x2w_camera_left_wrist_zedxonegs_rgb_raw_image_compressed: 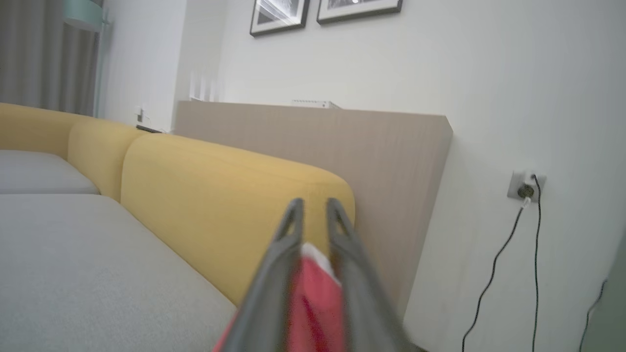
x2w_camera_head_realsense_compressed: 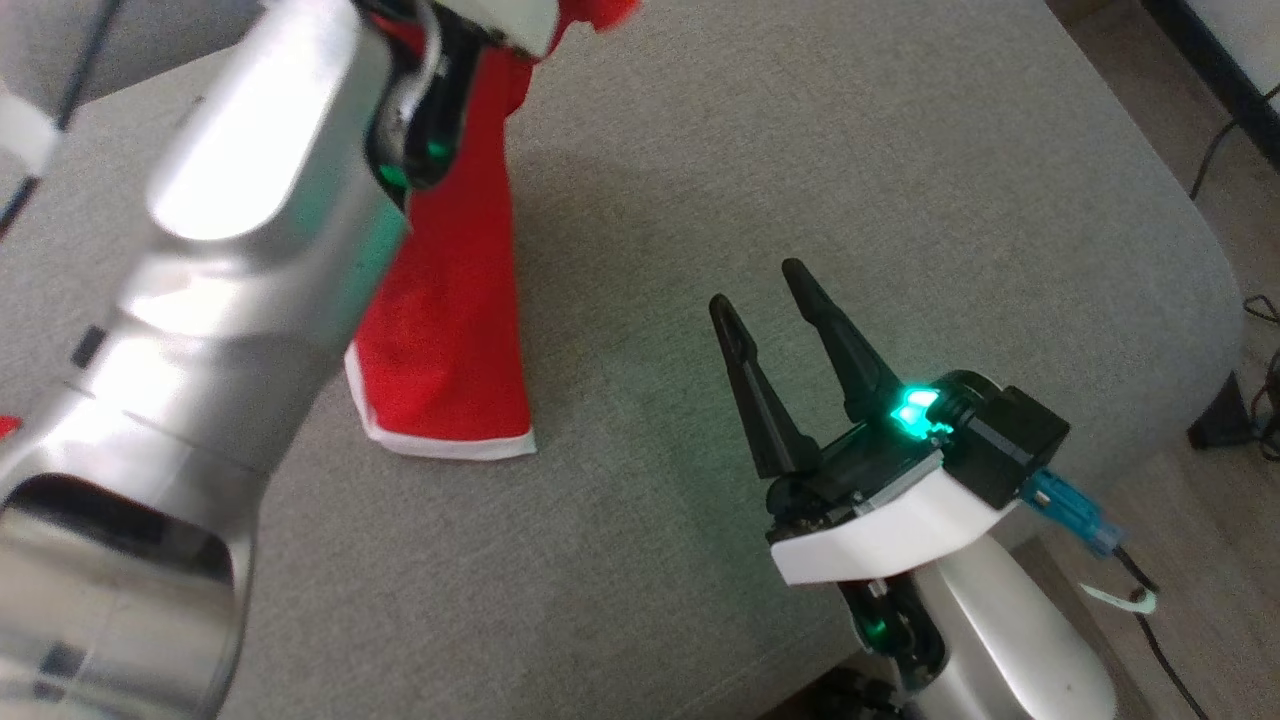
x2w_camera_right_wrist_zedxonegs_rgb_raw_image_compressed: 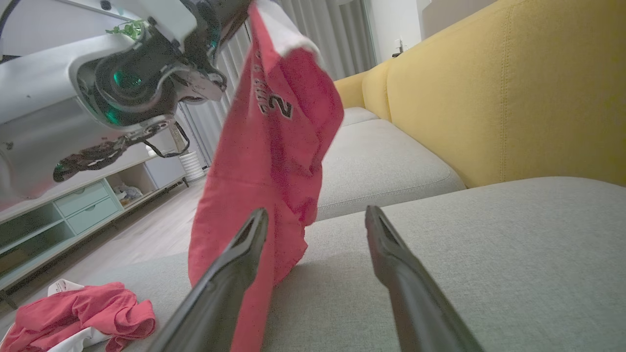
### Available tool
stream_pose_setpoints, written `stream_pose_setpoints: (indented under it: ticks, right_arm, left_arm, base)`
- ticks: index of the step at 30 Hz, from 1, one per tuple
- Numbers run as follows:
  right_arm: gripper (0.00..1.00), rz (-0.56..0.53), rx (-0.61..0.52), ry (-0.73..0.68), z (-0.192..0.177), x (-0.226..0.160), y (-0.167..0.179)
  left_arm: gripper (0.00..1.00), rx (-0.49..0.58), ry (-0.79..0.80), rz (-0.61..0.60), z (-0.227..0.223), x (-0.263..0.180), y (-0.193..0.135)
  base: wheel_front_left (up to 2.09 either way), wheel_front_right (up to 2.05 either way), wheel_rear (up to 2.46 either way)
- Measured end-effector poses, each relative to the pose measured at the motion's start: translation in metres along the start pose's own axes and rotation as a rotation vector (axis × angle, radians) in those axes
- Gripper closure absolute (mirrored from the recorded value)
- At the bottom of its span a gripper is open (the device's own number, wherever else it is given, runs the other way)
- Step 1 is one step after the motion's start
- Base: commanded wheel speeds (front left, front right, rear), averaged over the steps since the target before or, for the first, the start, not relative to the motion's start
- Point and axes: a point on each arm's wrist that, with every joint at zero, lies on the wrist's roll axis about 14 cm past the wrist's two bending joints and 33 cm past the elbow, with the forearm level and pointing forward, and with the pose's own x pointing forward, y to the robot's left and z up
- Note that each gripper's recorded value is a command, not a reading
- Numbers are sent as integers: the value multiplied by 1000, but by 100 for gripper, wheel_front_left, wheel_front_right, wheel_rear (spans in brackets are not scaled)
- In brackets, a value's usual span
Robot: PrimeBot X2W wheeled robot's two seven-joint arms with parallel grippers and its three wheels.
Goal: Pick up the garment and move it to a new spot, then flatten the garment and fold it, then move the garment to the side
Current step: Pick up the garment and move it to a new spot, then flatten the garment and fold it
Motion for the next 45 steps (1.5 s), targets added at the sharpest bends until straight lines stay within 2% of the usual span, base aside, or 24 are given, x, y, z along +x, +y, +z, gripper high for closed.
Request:
stream_pose_setpoints:
  ticks: [6, 16, 21, 22, 27, 30, 34, 38, 45]
  right_arm:
    - [0, 16, 7, -3, 0, 4, 4]
    - [0, 38, -15, -4, -2, 8, 8]
    - [0, 27, -34, -1, -5, 7, 4]
    - [0, 27, -43, 1, -6, 7, 3]
    - [0, 56, -64, 13, -12, 10, 11]
    - [0, 88, -70, 30, -19, 9, 22]
    - [0, 112, -67, 56, -28, 3, 31]
    - [0, 129, -70, 73, -33, -3, 37]
    - [0, 148, -65, 92, -41, 1, 42]
  left_arm:
    - [0, 52, 106, -21, -28, -11, 3]
    - [0, 159, 95, 45, -14, -46, 31]
    - [0, 250, 112, 157, -10, -98, 63]
    - [0, 293, 122, 215, -9, -125, 74]
    - [0, 305, 131, 404, -10, -210, 93]
    - [0, 286, 156, 543, -22, -278, 85]
    - [0, 272, 145, 664, -24, -328, 67]
    - [0, 265, 74, 758, -11, -351, 50]
    - [0, 259, 50, 785, -11, -361, 45]
  base:
    - [0, 0, 0]
    - [0, 0, 0]
    - [0, 0, 0]
    - [0, 0, 0]
    - [0, 0, 0]
    - [0, 0, 0]
    - [0, 0, 0]
    - [0, 0, 0]
    - [0, 0, 0]
